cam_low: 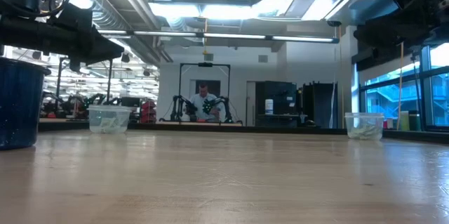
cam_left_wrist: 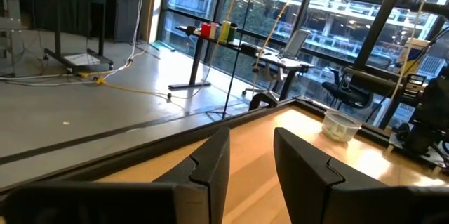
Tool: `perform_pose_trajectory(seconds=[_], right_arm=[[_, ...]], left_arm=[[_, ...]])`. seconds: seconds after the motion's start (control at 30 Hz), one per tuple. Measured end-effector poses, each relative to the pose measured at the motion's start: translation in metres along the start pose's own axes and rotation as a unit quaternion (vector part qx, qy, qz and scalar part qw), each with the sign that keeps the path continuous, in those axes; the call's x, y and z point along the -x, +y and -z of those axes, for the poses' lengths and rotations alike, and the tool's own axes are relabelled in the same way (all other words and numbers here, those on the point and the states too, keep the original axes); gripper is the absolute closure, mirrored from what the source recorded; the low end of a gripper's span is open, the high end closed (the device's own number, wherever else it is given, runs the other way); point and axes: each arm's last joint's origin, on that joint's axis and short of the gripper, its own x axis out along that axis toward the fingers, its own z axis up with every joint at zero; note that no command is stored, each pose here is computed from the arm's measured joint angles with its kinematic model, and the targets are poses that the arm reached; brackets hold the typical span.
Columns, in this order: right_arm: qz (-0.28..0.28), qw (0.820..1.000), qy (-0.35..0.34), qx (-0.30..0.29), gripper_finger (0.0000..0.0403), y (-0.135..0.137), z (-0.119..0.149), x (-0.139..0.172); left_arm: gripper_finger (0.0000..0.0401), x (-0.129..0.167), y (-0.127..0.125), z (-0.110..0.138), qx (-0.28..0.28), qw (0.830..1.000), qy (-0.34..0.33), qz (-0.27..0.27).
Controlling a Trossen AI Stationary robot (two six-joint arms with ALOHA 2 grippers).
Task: Pick and place Stevia / Truvia into bins
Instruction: Return to Home Position
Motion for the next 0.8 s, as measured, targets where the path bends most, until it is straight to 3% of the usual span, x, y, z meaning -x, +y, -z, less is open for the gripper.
perform_pose_trajectory(seconds=[0.43, 0.63, 0.8], right_arm=[[0.168, 0.985, -0.023, 0.005, 0.0235, -0.009, -0.003, 0.002], [0.171, 0.985, -0.011, 0.013, 0.0235, -0.010, 0.001, 0.001], [0.167, 0.984, -0.052, 0.016, 0.0235, -0.012, 0.011, -0.005]], left_arm=[[0.0295, 0.000, 0.000, 0.000, 0.040, 0.999, 0.000, 0.000], [0.0295, 0.000, 0.000, 0.000, 0.040, 0.999, 0.000, 0.000], [0.0295, 0.000, 0.000, 0.000, 0.040, 0.999, 0.001, 0.000]])
